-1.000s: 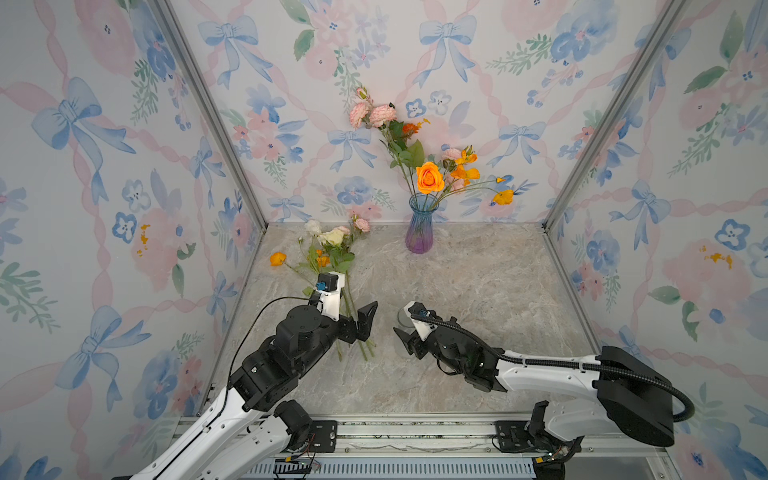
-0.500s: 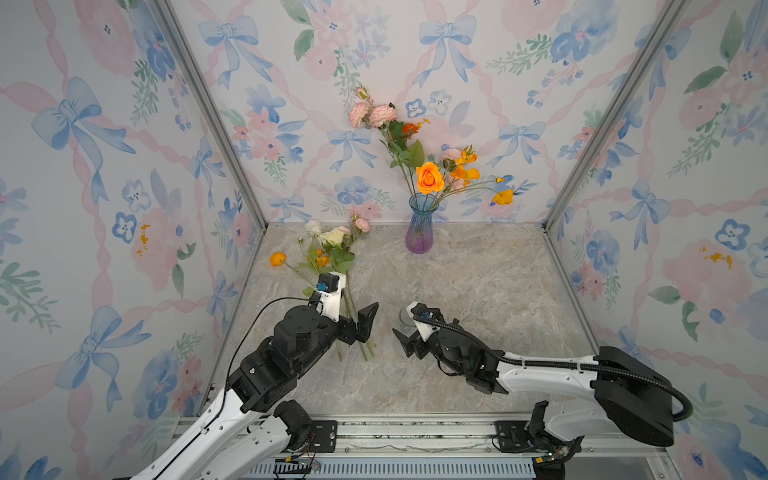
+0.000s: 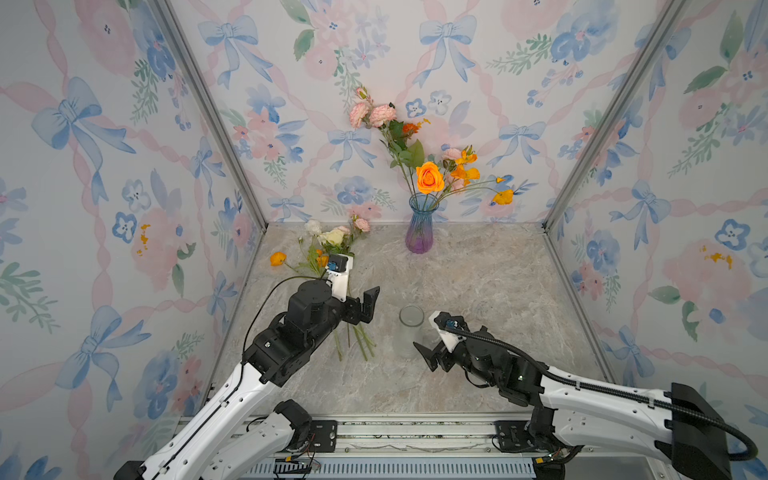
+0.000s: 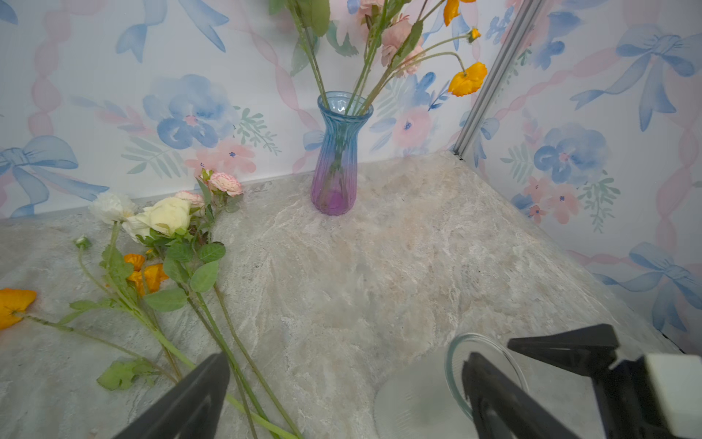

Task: Arrange the flowers into the vase
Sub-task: 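Set the glass cup down with the right gripper while the left reaches the flowers, then close the left gripper on the cream rose stem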

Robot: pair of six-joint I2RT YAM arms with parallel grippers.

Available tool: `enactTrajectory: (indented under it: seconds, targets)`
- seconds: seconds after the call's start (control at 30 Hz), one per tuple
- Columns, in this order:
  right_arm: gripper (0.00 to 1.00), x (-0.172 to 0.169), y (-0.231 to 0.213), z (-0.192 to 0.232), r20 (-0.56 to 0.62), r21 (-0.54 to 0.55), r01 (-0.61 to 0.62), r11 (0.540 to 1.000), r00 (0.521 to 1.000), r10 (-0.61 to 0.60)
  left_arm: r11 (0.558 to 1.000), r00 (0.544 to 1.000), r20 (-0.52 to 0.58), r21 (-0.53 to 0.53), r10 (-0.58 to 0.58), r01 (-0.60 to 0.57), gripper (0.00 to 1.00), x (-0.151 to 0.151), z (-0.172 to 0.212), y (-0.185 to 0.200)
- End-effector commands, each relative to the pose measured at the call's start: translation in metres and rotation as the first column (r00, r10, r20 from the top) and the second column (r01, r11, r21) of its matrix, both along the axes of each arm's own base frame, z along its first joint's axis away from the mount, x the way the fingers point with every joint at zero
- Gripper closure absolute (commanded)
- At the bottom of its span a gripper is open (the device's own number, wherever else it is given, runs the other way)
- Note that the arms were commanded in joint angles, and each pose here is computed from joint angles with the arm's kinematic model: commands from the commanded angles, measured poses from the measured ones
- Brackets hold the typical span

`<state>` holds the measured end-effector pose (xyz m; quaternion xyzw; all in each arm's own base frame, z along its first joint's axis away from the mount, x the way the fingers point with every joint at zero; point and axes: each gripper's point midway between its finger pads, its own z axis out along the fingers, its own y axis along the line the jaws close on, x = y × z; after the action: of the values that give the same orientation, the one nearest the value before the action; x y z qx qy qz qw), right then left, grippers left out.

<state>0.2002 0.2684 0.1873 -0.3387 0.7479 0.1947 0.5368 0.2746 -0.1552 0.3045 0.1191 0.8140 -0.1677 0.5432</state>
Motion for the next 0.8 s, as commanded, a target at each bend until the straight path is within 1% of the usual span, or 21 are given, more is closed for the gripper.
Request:
enactTrajectory:
  seconds: [0.0,0.13,0.2,0.27,0.33,0.4,0.43,0.5,0.6,0.7,0.77]
  targets:
    - [0.03,-0.007,-0.026,0.018,-0.001,-0.048,-0.007,0.999,1.0,0.007,0.999,0.998,-0.056,0.035,0.008,-0.006,0.03,0.019,-0.015,0.002]
    - [0.03,0.0,-0.049,0.072,0.053,0.115,-0.002,0.993,0.999,-0.004,0.991,0.987,-0.124,0.101,0.099,-0.086,0.13,0.054,-0.038,0.014]
    - [0.03,0.011,-0.054,0.095,0.07,0.17,0.003,0.985,0.997,-0.016,0.982,0.977,-0.149,0.137,0.153,-0.133,0.16,0.072,-0.047,0.022]
    - [0.03,0.027,-0.05,0.109,0.057,0.178,0.003,0.984,0.998,-0.014,0.973,0.967,-0.176,0.167,0.186,-0.157,0.2,0.09,-0.057,0.027]
    - [0.03,0.042,-0.033,0.119,0.04,0.142,-0.036,0.989,0.999,0.03,0.962,0.946,-0.225,0.196,0.232,-0.189,0.32,0.109,-0.076,0.037]
    - [0.03,0.054,-0.018,0.123,0.048,0.118,-0.067,0.991,0.997,0.062,0.959,0.92,-0.296,0.198,0.256,-0.203,0.44,0.124,-0.101,0.044]
    - [0.03,0.059,-0.013,0.124,0.049,0.131,-0.08,0.988,0.996,0.074,0.958,0.907,-0.329,0.196,0.263,-0.207,0.48,0.131,-0.114,0.047]
    - [0.03,0.065,-0.01,0.119,0.076,0.161,-0.086,0.983,0.994,0.074,0.959,0.883,-0.388,0.203,0.264,-0.198,0.52,0.142,-0.138,0.048]
    - [0.03,0.064,-0.011,0.104,0.154,0.194,-0.098,0.976,0.986,0.069,0.959,0.859,-0.439,0.21,0.265,-0.188,0.56,0.152,-0.161,0.047]
    - [0.03,0.058,-0.016,0.094,0.188,0.216,-0.101,0.971,0.98,0.061,0.96,0.839,-0.476,0.218,0.263,-0.177,0.6,0.159,-0.179,0.043]
    - [0.03,0.052,-0.023,0.095,0.217,0.221,-0.099,0.97,0.975,0.05,0.947,0.825,-0.478,0.254,0.301,-0.198,0.62,0.162,-0.189,0.049]
